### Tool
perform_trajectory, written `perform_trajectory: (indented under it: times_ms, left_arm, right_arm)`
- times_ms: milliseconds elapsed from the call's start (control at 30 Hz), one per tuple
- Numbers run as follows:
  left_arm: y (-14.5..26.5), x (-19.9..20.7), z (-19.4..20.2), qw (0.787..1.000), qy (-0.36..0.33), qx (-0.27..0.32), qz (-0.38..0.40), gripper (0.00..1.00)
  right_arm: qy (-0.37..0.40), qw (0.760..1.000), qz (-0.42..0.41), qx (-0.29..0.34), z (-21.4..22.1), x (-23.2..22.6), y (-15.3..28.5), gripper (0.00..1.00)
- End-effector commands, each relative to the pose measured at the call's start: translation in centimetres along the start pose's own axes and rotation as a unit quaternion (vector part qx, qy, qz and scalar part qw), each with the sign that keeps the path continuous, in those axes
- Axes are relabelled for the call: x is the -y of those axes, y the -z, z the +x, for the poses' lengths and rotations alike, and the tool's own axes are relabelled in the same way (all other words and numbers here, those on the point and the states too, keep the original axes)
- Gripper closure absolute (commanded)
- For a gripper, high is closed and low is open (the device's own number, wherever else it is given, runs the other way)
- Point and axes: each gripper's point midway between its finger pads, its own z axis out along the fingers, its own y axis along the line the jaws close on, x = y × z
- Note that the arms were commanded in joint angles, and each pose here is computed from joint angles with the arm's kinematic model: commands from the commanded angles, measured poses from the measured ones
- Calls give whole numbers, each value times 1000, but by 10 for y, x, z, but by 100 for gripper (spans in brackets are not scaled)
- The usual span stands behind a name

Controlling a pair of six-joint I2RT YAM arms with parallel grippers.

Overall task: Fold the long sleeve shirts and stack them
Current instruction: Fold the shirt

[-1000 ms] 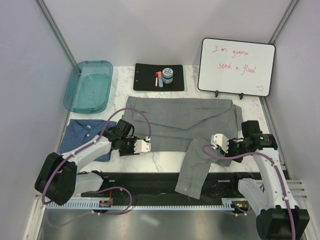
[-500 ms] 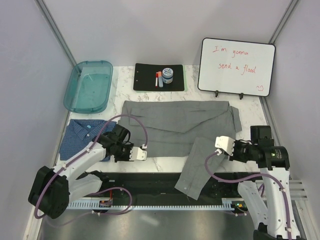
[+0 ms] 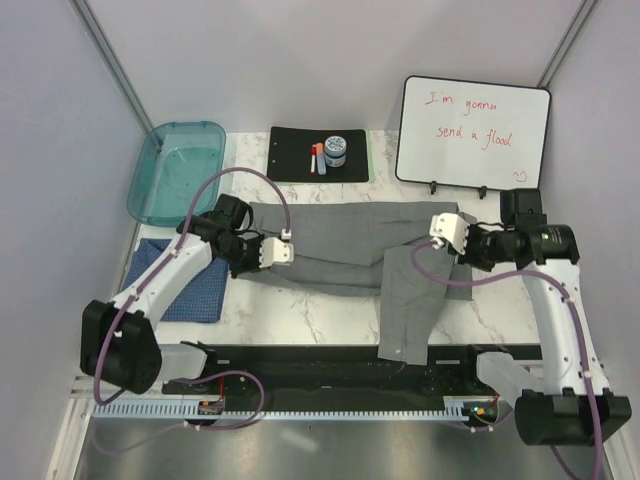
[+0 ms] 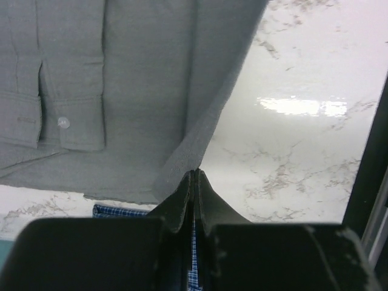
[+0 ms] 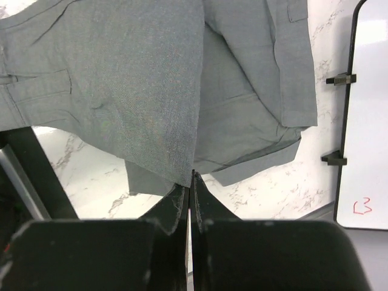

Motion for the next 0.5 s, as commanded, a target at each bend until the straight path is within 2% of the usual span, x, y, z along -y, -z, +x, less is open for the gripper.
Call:
perform_trajectory:
  times_ms: [0, 200, 467]
  left_arm:
    - [6, -39, -5, 1000, -6, 25, -17, 98]
    - [-2, -83, 0, 999, 8, 26, -34, 98]
    - [-19, -106, 14, 999, 23, 17, -29, 98]
  right_arm:
    - [43, 998, 29, 33, -19, 46, -6, 100]
    - [49, 998, 26, 42, -22, 89, -31, 100]
    - [45, 998, 5, 38, -18, 124, -71, 100]
